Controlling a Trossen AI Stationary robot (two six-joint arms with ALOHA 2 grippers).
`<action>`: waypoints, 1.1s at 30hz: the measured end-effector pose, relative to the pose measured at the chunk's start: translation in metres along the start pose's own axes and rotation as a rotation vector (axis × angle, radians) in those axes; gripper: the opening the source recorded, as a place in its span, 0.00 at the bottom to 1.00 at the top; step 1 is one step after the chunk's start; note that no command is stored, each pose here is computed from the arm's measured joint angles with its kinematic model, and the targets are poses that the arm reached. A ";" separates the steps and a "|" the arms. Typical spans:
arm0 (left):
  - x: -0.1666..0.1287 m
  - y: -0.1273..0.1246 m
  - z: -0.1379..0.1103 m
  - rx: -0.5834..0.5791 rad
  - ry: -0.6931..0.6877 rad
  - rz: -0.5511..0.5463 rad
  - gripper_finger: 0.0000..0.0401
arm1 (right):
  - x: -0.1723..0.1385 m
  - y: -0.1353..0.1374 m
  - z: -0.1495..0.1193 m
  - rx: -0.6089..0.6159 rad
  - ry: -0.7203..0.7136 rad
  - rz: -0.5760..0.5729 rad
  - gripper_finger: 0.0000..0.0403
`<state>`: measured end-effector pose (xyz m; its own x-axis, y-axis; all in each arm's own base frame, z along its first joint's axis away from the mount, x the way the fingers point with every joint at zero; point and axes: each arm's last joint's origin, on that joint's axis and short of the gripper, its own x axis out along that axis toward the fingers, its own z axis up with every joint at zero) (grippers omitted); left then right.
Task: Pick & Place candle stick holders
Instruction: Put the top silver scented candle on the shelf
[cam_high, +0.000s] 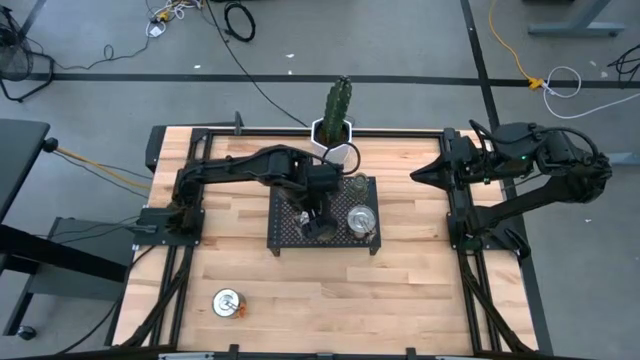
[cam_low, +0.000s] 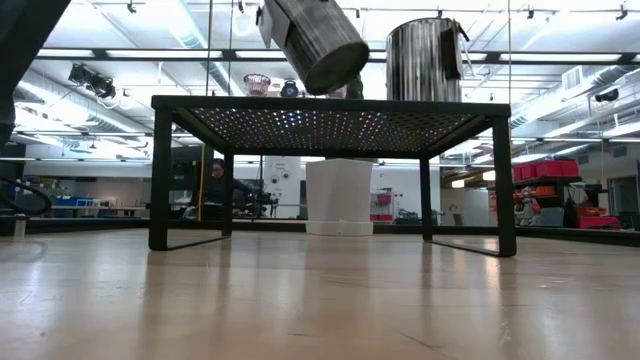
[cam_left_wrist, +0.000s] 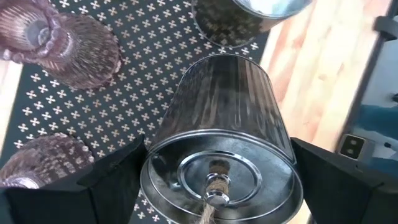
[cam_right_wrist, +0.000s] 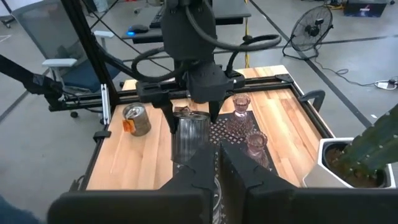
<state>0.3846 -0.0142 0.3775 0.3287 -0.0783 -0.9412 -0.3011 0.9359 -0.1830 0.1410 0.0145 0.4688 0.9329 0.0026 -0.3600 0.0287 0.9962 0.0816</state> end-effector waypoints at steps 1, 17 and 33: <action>0.001 0.000 0.000 0.000 -0.001 0.013 0.92 | 0.000 0.000 0.000 0.000 0.000 0.000 0.06; 0.022 -0.016 -0.005 0.118 0.054 0.139 0.92 | 0.002 0.000 -0.001 0.111 0.014 -0.003 0.06; 0.023 -0.017 -0.005 0.138 0.044 0.168 0.92 | 0.003 0.000 -0.002 0.112 0.029 -0.006 0.06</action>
<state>0.3924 -0.0332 0.3576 0.2442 0.0711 -0.9671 -0.2223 0.9749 0.0155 0.1428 0.0147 0.4660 0.9217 0.0008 -0.3879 0.0758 0.9803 0.1822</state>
